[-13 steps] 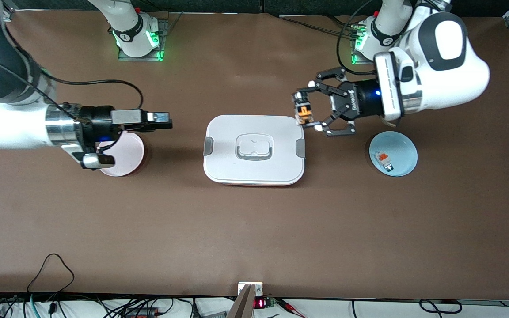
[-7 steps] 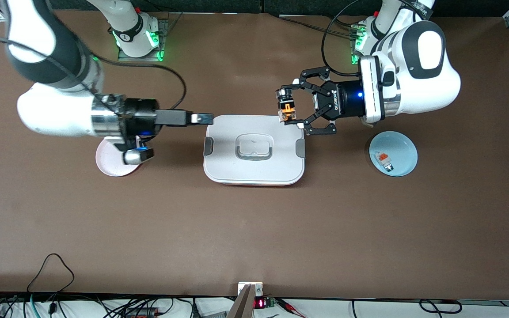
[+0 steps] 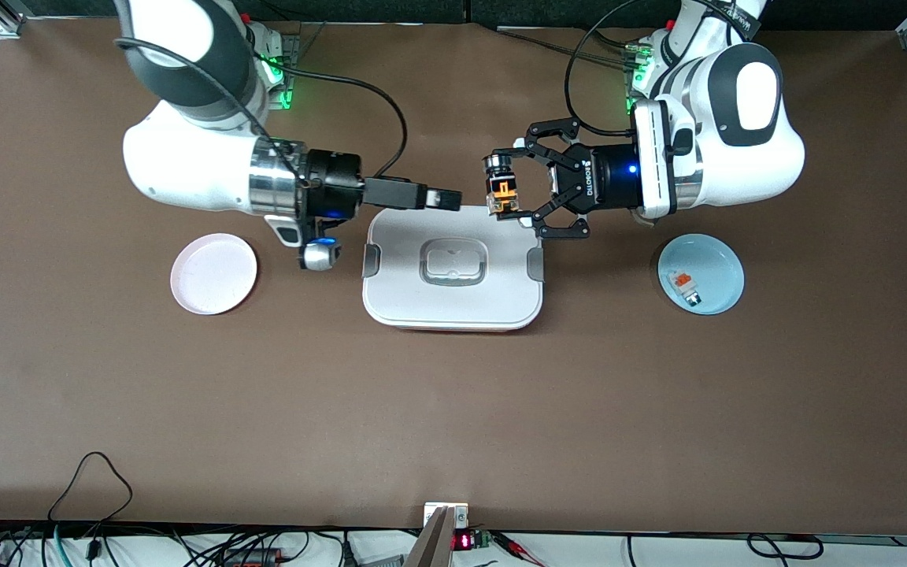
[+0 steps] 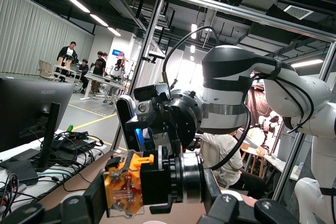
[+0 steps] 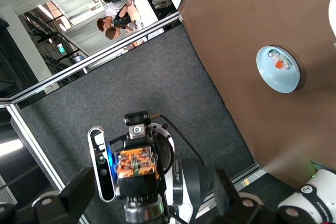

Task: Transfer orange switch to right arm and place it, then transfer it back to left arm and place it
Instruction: 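Close the right gripper on the switch held by the left gripper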

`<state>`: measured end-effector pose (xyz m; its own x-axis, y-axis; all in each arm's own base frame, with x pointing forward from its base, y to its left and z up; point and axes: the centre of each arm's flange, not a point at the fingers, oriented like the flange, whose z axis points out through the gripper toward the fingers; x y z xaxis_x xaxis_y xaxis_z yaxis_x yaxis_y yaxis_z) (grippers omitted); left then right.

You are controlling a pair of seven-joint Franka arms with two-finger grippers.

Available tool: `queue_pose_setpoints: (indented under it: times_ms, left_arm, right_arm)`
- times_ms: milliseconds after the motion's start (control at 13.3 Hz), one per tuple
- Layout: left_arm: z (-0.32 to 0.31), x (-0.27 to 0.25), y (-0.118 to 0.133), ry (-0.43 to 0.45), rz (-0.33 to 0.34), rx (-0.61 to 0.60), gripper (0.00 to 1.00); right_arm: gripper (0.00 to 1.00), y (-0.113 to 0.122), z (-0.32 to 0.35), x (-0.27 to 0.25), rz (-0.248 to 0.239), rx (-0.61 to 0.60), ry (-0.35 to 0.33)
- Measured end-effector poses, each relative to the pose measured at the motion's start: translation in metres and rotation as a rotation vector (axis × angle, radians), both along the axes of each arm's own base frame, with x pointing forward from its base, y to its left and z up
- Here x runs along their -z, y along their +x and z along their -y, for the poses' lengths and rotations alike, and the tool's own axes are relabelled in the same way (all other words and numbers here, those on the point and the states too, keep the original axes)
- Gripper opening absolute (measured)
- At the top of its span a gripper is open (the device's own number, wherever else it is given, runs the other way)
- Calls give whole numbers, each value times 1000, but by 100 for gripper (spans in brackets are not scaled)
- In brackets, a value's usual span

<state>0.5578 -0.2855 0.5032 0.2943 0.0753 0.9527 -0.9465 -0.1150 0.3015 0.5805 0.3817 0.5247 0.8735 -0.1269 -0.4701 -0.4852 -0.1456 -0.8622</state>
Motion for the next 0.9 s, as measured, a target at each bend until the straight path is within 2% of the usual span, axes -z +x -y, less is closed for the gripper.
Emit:
queue_pose_setpoints:
  times_ms: [375, 899]
  left_arm:
    - [0, 0, 0, 0, 1, 1, 73]
    - [0, 0, 0, -1, 1, 1, 73]
  right_arm:
    - [100, -5, -19, -22, -21, 10, 23]
    - [100, -9, -39, -4, -39, 21, 7]
